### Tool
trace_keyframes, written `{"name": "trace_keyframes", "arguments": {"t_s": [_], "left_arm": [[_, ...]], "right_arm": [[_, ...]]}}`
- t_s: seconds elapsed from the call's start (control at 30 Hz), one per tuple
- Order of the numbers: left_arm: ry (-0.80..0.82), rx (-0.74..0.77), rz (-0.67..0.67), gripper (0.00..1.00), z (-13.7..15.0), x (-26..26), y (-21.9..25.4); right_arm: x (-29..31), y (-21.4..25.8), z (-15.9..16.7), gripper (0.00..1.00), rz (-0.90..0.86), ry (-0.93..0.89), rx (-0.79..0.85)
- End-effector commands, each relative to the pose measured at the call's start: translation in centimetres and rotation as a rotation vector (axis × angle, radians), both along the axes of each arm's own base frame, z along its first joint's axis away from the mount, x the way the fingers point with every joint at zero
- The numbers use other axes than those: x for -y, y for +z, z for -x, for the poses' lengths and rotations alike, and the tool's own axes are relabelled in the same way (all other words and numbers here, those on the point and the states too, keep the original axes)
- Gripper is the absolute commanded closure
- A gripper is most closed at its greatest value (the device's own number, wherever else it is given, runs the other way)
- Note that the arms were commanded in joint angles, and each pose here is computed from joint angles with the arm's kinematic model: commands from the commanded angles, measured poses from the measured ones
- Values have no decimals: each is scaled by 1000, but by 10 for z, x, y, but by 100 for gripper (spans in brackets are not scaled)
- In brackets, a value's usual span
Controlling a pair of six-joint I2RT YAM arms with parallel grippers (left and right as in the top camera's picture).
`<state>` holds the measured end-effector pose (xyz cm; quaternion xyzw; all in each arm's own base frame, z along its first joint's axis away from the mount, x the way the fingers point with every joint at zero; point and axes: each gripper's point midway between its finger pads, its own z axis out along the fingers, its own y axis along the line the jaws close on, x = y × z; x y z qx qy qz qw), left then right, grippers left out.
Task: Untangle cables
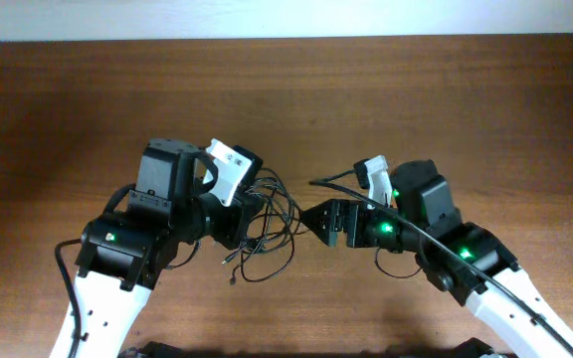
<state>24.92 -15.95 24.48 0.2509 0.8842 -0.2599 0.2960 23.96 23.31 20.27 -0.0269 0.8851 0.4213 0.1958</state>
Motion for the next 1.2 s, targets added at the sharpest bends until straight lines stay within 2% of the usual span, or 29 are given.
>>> {"name": "trace_keyframes", "arguments": {"t_s": [0.0,0.03,0.1,0.17,0.27,0.3,0.33,0.5,0.7,0.9,0.97,1.0,1.07,1.17], "left_arm": [[-61,31,25,100,4,6,9],[-61,31,25,100,4,6,9],[-60,31,25,100,4,6,9],[-60,31,25,100,4,6,9],[-60,31,25,100,4,6,9],[-60,31,25,100,4,6,9],[-60,34,26,100,3,6,9],[-59,58,31,100,-1,7,13],[-50,39,31,100,1,6,11],[-1,20,81,100,-4,9,17],[-14,8,85,100,0,10,16],[-25,1,73,100,3,10,13],[-34,-13,60,100,7,8,10],[-49,-8,49,100,8,8,8]], "right_arm": [[4,-22,-11,33,94,14,30],[0,-26,-8,54,91,47,14],[-2,-31,-8,79,114,99,48],[-2,-33,-9,82,117,97,47],[4,-41,-5,75,150,86,11],[4,-43,0,70,150,97,-12],[5,-46,3,60,155,101,-31],[13,-58,18,41,194,108,-115],[3,-47,18,34,129,145,-90],[-12,-29,13,34,43,190,-27],[-16,-21,5,33,31,216,63],[-16,-21,4,30,47,242,104],[-4,-35,3,28,130,211,88],[-13,-27,10,29,58,237,54]]}}
